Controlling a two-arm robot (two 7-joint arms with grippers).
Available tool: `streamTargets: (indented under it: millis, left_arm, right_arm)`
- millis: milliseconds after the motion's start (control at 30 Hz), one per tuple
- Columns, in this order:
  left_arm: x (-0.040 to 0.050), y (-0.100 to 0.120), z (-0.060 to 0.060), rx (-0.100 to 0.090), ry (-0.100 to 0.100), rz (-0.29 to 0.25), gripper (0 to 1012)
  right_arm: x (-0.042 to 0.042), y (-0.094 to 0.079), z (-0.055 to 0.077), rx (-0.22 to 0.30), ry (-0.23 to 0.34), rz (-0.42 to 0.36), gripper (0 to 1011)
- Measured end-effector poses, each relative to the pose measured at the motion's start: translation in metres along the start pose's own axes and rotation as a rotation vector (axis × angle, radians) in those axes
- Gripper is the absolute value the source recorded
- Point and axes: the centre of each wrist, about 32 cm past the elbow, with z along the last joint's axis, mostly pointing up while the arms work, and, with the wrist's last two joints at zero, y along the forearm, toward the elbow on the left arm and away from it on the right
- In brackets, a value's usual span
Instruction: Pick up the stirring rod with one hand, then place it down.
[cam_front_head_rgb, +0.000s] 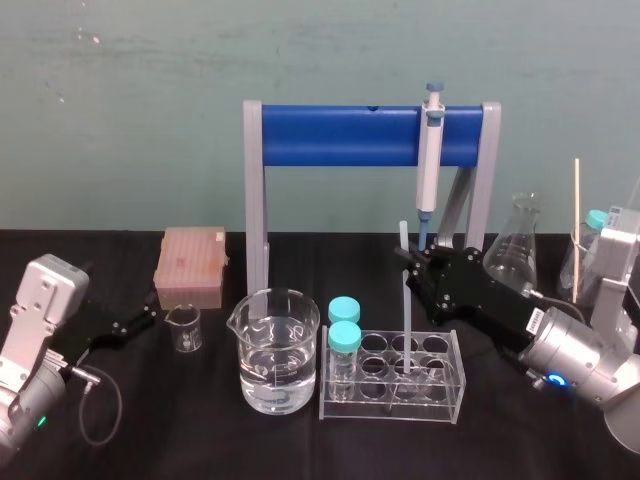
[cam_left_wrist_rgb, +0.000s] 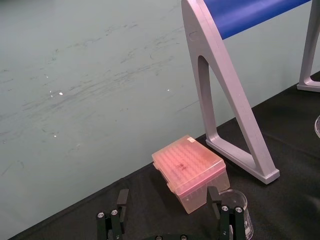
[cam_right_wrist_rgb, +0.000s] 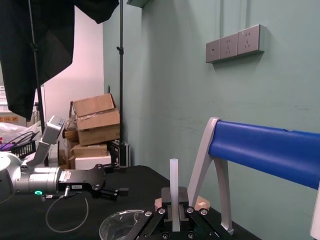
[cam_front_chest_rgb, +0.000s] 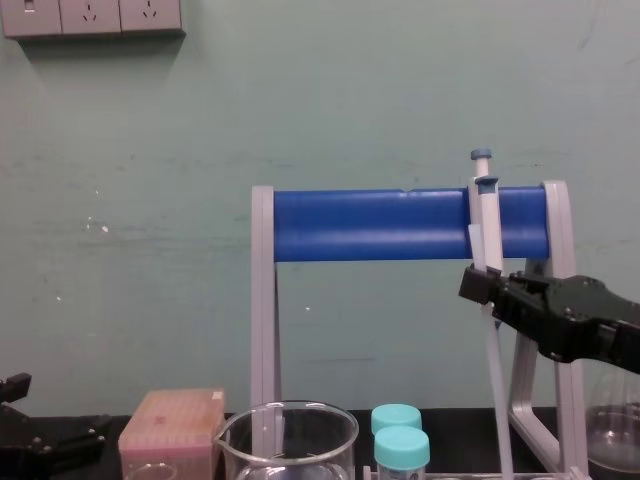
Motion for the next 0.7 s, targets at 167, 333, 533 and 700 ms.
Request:
streamTargets:
  millis: [167, 333, 533, 700]
  left_arm:
    - [0.0, 0.0, 0.0, 0.0, 0.0, 0.0, 1000]
    - [0.0, 0.0, 0.0, 0.0, 0.0, 0.0, 1000]
    - [0.0, 0.0, 0.0, 0.0, 0.0, 0.0, 1000]
    - [0.0, 0.0, 0.0, 0.0, 0.0, 0.0, 1000]
  right_arm:
    - [0.001, 0.002, -0.009, -0.005, 0.014, -0.001, 70]
    - [0.0006, 0.002, -0.014, -0.02, 0.023, 0.003, 70]
    - [-0.0012, 0.0, -0.02, -0.054, 0.03, 0.01, 70]
    - [-0.0031, -0.001, -0.024, -0.072, 0.036, 0.009, 69]
